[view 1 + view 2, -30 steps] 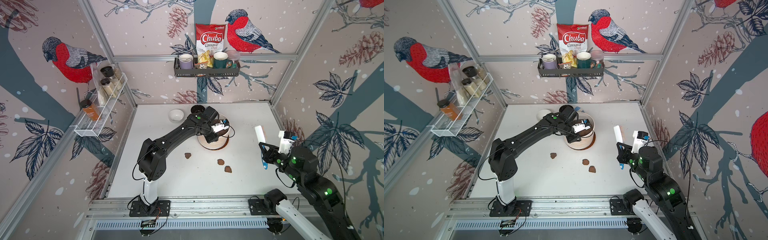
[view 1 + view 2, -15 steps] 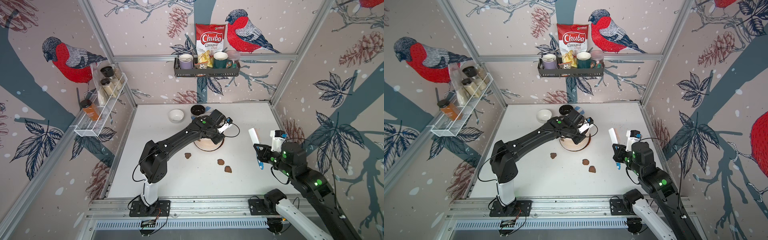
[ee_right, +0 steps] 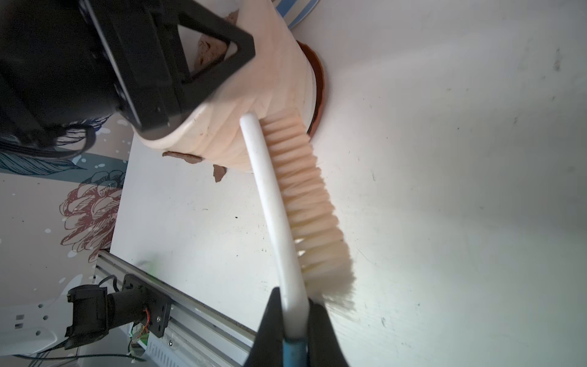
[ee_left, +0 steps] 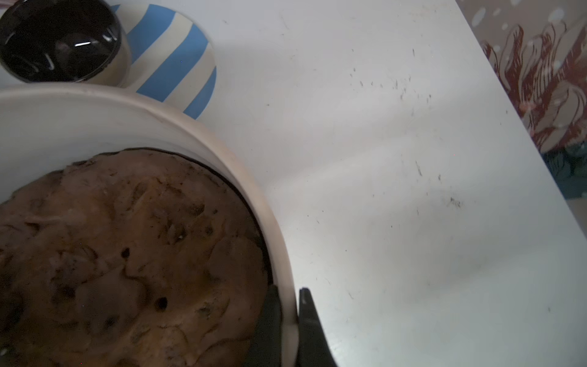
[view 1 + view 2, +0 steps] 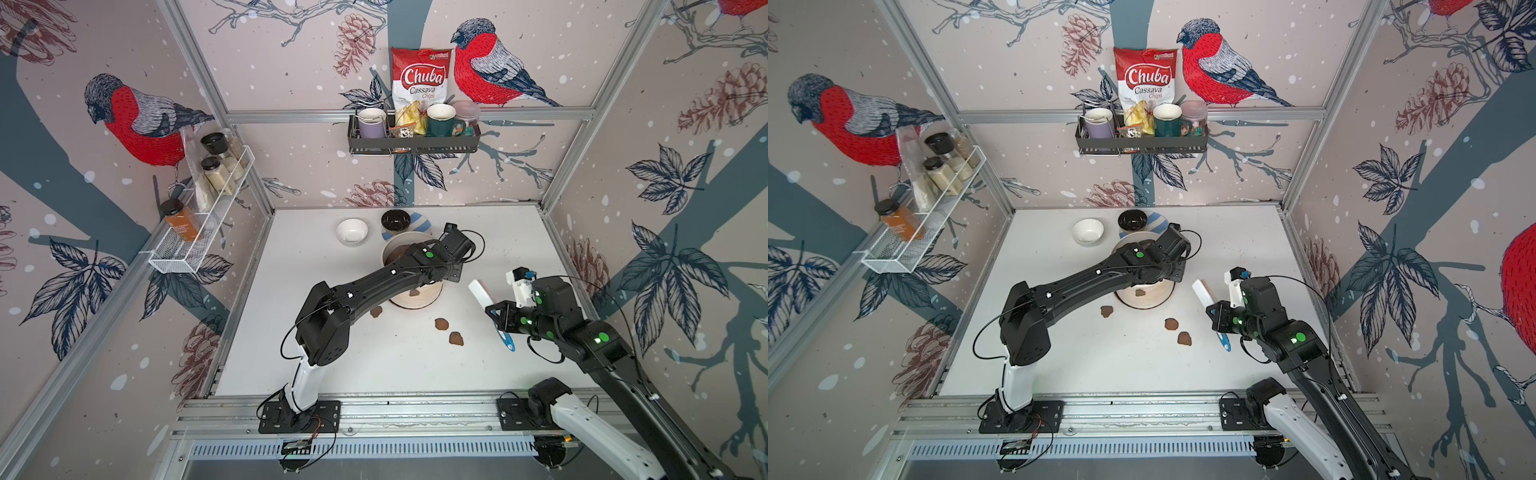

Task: Scrub the dried mud off the ceramic pot
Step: Rotate the pot on the tray, then brush off the soil from the pot.

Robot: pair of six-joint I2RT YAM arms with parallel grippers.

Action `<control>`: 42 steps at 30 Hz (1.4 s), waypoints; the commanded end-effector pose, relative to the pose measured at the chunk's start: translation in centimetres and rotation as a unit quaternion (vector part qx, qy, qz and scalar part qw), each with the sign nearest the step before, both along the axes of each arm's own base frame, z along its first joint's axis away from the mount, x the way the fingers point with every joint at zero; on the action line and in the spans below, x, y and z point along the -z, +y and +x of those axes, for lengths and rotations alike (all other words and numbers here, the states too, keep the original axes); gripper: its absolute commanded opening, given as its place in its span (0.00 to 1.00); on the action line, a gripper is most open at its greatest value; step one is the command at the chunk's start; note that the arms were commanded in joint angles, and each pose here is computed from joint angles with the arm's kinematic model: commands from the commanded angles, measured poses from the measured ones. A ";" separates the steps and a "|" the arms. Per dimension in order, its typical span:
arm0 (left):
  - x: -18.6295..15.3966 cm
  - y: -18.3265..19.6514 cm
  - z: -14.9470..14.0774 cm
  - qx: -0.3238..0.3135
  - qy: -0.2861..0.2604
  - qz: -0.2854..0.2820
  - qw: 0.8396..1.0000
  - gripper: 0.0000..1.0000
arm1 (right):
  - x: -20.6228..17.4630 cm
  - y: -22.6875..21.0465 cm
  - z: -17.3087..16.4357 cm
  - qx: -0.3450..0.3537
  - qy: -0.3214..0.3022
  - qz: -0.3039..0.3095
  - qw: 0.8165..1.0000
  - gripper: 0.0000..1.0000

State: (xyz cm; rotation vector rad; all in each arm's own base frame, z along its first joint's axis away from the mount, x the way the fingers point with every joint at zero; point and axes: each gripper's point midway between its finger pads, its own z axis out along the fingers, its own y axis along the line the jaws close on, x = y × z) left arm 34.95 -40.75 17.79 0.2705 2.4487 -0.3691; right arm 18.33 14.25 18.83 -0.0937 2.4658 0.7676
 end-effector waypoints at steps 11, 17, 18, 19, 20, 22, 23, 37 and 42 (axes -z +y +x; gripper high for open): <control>-3.4 -3.8 2.1 -0.063 0.023 -0.134 0.989 0.16 | -0.2 4.7 -1.3 -0.090 0.029 0.101 0.990 0.00; -7.3 -1.6 2.2 -0.037 -0.010 -0.131 0.991 0.37 | -1.9 6.6 -2.0 -0.131 0.023 0.141 0.981 0.00; -8.1 -0.9 2.1 -0.032 -0.016 -0.129 0.991 0.40 | -2.1 6.9 -2.0 -0.140 0.021 0.144 0.979 0.00; -8.7 -0.2 2.0 -0.027 -0.020 -0.125 0.992 0.43 | -2.5 7.4 -2.1 -0.152 0.021 0.152 0.976 0.00; -9.4 0.6 1.9 -0.022 -0.026 -0.119 0.992 0.46 | -2.8 8.0 -2.1 -0.164 0.024 0.158 0.973 0.00; -10.7 2.8 1.7 -0.022 -0.042 -0.107 0.993 0.52 | -3.3 9.1 -1.8 -0.176 0.030 0.172 0.969 0.00; -11.6 4.0 1.6 -0.027 -0.054 -0.106 0.993 0.55 | -3.7 9.6 -1.5 -0.179 0.027 0.179 0.967 0.00; -7.3 23.5 -3.6 -0.166 -0.082 -0.057 0.981 0.96 | -4.5 13.2 3.1 -0.185 0.061 0.226 0.954 0.00; -6.2 27.1 -5.7 -0.197 -0.081 -0.036 0.976 0.96 | -2.7 13.1 4.4 -0.176 0.073 0.226 0.955 0.00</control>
